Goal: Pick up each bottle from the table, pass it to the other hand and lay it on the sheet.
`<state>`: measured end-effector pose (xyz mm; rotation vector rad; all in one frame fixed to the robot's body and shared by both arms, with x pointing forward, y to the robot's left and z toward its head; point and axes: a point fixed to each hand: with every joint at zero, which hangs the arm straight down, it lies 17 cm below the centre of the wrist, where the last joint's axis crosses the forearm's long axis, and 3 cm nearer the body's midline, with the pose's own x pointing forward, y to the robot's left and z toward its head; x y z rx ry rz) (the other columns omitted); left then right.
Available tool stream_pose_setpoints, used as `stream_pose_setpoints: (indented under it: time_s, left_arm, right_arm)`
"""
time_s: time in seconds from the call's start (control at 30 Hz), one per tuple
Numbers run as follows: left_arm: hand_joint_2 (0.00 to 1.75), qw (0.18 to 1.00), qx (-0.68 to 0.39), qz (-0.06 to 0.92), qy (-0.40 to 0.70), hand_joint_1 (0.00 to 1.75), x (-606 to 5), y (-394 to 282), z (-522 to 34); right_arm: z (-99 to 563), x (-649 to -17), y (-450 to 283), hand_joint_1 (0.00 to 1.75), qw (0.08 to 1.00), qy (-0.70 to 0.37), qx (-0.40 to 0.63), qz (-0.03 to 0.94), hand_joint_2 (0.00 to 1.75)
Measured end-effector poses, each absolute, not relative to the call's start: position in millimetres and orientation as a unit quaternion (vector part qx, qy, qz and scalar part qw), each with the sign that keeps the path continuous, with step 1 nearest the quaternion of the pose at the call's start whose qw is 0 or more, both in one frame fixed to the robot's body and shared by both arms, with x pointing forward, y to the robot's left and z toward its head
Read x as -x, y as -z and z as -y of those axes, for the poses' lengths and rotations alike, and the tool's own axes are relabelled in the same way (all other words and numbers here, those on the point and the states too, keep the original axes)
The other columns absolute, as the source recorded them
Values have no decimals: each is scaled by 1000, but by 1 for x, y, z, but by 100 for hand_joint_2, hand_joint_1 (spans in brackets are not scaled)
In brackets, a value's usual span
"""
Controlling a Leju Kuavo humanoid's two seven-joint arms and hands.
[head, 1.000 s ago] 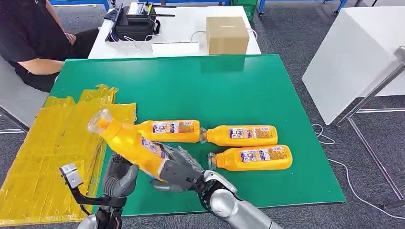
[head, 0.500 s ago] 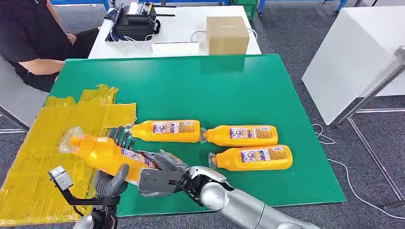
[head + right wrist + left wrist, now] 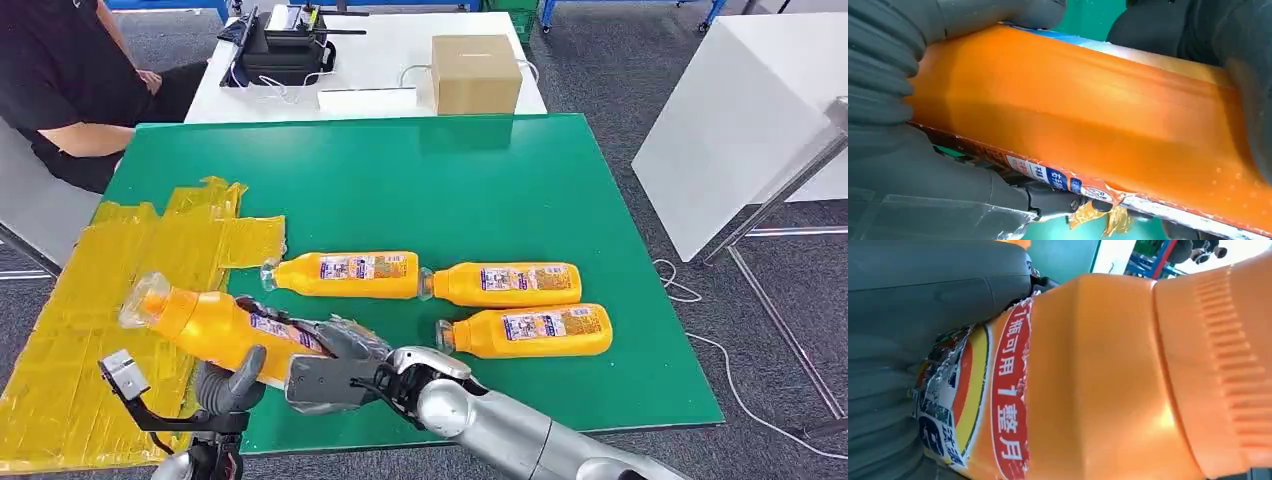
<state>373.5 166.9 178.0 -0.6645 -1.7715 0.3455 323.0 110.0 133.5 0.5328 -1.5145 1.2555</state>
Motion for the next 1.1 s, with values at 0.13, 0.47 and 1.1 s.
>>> stream_pose_setpoints:
  time_s: [0.13, 0.47, 1.1]
  left_arm:
    - [175, 570, 283, 757, -151, 175, -374, -179, -168]
    - [175, 570, 238, 771, -152, 175, -378, -178, -179]
    - [175, 436, -516, 701, 227, 175, -390, -175, -357]
  right_arm:
    - [-108, -328, -135, 3, 524, -515, -213, 644, 175]
    - [-97, -338, -130, 0, 536, -486, -185, 666, 0]
    - [3, -375, -147, 0, 593, -293, -145, 736, 0]
